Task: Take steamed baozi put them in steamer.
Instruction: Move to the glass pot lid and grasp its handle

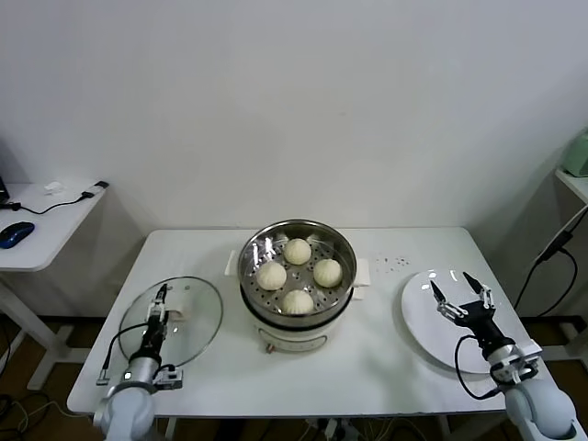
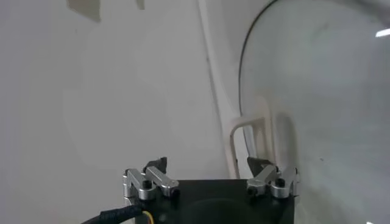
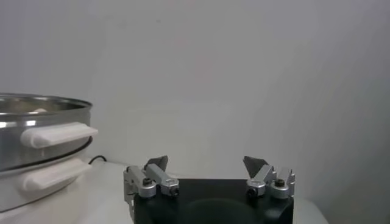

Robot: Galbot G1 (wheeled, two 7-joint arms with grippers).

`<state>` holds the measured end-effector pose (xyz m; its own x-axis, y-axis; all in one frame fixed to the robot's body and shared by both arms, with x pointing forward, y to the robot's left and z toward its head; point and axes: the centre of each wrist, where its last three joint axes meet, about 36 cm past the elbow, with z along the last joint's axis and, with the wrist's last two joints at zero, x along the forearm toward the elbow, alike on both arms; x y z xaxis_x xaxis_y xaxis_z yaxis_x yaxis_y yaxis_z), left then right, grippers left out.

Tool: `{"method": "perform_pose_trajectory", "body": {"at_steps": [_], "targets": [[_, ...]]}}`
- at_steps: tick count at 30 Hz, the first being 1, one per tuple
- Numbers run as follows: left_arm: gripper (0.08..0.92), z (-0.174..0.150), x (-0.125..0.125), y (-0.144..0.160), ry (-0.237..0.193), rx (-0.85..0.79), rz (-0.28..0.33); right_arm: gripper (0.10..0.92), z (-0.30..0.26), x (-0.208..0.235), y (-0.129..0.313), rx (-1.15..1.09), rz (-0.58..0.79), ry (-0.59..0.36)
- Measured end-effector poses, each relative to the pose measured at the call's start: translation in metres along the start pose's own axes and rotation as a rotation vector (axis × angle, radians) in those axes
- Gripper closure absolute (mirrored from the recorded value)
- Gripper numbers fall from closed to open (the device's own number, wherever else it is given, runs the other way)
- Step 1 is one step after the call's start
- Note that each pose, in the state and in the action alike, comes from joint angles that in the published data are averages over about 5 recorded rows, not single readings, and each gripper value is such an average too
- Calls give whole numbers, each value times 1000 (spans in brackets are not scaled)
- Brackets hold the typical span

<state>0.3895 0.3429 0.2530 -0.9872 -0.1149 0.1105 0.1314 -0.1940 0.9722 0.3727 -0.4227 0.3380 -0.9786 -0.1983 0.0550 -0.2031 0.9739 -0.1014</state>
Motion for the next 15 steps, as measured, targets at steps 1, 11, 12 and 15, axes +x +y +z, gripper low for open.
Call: {"method": "perform_pose_trajectory", "body": {"at_steps": [1, 11, 12, 15], "targets": [[177, 0, -2, 0, 1, 3, -2, 200, 1, 1, 0, 1, 1, 1], [397, 2, -15, -3, 11, 22, 3, 200, 10, 6, -2, 15, 6, 11], [423, 2, -16, -4, 11, 25, 5, 200, 11, 6, -2, 17, 6, 12], [510, 2, -16, -5, 11, 36, 9, 200, 12, 5, -2, 22, 6, 14]]}}
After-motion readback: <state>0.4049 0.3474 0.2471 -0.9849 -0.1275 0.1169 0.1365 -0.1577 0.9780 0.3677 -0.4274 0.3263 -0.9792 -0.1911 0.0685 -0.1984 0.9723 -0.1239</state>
